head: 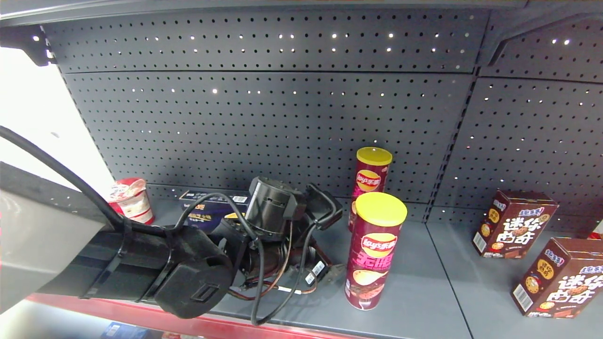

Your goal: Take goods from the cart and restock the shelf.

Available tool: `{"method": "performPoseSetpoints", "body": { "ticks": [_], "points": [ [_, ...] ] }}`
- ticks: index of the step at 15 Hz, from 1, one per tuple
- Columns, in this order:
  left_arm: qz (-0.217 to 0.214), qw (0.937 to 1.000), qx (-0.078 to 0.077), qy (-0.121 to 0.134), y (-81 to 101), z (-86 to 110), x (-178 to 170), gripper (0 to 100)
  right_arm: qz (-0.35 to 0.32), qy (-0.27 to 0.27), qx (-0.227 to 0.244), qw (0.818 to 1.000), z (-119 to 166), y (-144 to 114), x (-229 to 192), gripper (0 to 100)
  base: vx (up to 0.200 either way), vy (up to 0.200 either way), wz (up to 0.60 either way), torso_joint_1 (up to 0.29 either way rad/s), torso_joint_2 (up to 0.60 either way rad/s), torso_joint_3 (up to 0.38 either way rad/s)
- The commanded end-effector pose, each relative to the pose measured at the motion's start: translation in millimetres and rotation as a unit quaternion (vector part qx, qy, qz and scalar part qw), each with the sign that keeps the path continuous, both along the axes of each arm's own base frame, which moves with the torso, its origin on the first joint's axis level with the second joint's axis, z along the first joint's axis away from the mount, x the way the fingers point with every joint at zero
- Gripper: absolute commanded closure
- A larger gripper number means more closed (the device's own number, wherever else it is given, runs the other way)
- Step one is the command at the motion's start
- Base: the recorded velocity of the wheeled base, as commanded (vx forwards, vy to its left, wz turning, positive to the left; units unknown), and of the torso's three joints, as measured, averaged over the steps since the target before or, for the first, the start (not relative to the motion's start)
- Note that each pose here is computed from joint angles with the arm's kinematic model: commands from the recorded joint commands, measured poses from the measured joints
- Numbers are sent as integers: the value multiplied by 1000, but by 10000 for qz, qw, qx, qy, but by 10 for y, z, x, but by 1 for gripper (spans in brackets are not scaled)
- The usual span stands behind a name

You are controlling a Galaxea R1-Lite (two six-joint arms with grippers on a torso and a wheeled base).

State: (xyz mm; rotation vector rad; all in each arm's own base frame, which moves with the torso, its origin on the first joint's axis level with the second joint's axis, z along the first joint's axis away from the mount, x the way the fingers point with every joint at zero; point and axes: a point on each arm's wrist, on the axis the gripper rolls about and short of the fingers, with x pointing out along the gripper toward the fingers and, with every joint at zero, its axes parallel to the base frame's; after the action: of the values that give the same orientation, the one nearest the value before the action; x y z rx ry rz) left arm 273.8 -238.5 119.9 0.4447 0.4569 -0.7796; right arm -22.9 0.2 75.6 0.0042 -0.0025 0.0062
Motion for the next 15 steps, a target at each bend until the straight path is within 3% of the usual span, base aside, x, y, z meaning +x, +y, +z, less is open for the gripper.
{"method": "performPoseSetpoints", "body": {
  "ticks": [1,11,14,15],
  "points": [
    [-29,10000,14,19,-21,-21,-5,0,0,5,2,10000,1,0,1,0,0,0,0,0,0,0],
    [-45,10000,17,16,-71,-42,27,0,0,5,2,10000,1,0,1,0,0,0,0,0,0,0],
    [9,10000,22,22,-24,-32,33,0,0,5,2,10000,1,0,1,0,0,0,0,0,0,0],
    [88,9999,-45,-72,48,59,36,0,8,5,2,10000,1,0,1,0,0,0,0,0,0,0]
  ]
}}
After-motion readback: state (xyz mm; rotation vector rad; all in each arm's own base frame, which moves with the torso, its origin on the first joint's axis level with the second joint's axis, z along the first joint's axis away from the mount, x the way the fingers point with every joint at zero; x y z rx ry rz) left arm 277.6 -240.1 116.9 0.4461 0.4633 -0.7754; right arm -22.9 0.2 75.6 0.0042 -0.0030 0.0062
